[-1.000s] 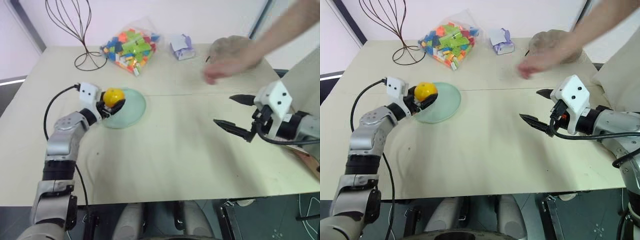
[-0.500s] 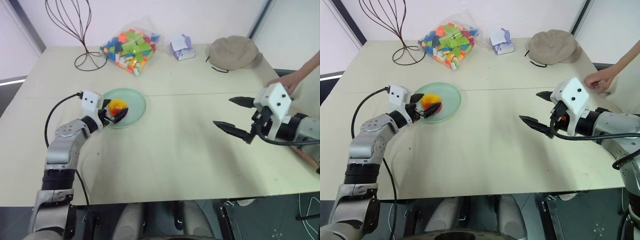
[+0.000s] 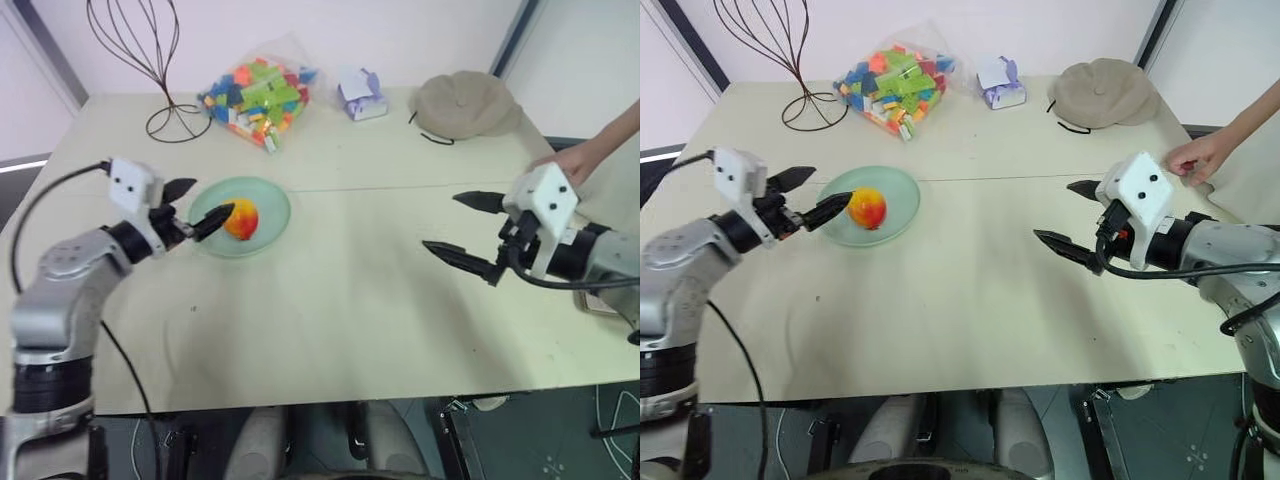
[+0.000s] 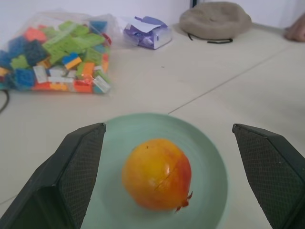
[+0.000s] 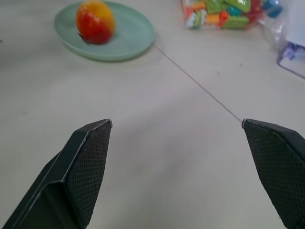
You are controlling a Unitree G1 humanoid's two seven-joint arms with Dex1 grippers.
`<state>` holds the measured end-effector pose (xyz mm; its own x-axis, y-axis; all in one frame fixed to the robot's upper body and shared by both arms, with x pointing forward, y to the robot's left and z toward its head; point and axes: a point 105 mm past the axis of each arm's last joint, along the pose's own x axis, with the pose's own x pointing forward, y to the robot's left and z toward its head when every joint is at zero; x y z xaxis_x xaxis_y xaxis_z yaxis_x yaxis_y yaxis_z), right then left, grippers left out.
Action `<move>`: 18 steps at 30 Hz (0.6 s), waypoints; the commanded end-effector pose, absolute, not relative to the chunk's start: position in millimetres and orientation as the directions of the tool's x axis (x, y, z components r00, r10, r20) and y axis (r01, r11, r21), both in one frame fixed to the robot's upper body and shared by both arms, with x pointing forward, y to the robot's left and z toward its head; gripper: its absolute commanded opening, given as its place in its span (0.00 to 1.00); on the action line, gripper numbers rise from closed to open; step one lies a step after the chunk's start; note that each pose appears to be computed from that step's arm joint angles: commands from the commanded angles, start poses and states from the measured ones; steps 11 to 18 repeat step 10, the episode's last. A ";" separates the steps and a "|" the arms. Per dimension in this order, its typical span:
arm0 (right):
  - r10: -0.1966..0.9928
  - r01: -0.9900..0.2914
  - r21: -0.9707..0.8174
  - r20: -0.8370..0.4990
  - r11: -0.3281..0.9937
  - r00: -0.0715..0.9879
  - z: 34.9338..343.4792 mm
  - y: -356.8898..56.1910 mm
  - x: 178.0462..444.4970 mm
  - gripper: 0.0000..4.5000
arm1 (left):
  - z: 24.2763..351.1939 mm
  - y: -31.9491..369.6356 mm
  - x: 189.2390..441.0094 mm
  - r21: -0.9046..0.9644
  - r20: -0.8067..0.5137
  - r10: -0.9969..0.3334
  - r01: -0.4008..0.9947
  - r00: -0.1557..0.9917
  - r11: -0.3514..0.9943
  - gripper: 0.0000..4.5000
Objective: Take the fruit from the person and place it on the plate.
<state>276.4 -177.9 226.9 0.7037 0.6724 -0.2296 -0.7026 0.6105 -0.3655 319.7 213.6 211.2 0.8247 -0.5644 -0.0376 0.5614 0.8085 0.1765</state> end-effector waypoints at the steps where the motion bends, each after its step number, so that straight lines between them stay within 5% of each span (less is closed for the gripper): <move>1: 0.712 -0.722 -0.384 -0.198 0.576 0.674 233.4 -167.1 277.1 1.00 | 227.1 224.5 302.6 0.224 -0.083 -0.589 0.591 0.804 0.775 0.99; 9: 0.739 -0.741 -0.385 -0.190 0.550 0.647 234.3 -160.3 284.3 1.00 | 225.2 249.8 277.1 0.247 -0.236 -0.574 0.619 0.785 0.745 0.99; 18: 0.741 -0.743 -0.386 -0.190 0.547 0.644 234.6 -159.8 285.0 1.00 | 224.9 252.9 274.8 0.245 -0.242 -0.571 0.619 0.784 0.746 0.99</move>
